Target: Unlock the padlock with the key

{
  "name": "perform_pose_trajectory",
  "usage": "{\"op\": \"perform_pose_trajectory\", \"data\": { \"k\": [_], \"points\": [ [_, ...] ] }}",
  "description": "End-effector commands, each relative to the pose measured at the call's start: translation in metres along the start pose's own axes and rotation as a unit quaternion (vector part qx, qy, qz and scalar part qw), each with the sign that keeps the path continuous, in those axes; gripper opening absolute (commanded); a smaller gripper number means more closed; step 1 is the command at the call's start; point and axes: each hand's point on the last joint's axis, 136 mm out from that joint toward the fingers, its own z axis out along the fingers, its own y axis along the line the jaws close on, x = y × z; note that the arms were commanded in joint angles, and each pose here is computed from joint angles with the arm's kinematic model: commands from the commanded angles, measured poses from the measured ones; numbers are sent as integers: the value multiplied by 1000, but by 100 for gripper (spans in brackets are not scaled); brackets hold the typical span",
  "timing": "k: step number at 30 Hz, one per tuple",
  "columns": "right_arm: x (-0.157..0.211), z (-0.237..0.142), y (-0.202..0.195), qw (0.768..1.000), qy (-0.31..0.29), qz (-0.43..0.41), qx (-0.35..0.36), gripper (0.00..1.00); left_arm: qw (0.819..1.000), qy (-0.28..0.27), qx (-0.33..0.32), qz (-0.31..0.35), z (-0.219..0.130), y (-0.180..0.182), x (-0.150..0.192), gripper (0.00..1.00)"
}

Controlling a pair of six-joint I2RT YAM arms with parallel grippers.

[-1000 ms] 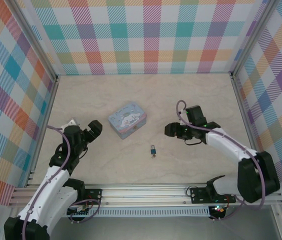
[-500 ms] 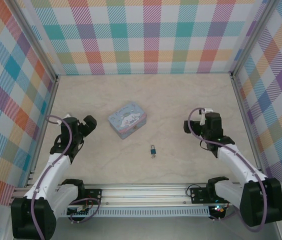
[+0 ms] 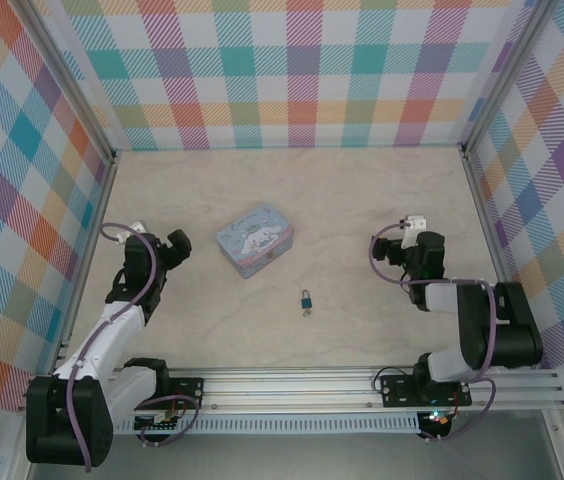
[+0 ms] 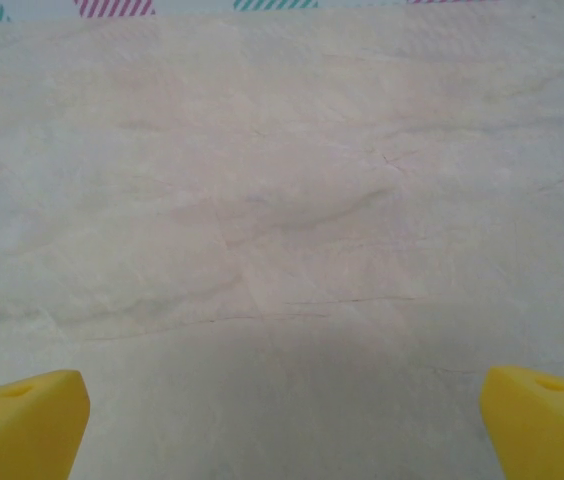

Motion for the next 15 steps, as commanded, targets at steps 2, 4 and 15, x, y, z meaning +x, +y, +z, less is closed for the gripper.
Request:
{"op": "perform_pose_trajectory", "data": {
  "k": [2, 4, 15],
  "points": [
    [-20, 1, -9, 999, -49, 15, -4, 100, 994, -49, -39, 89, 6, 15, -14, 100],
    [-22, 8, -17, 999, -36, 30, 15, 100, 992, -44, -47, 107, 12, 19, -9, 100],
    [-20, 8, -17, 999, -32, 29, 15, 100, 980, -65, 46, 180, 51, -14, 6, 100]
  ]
}}
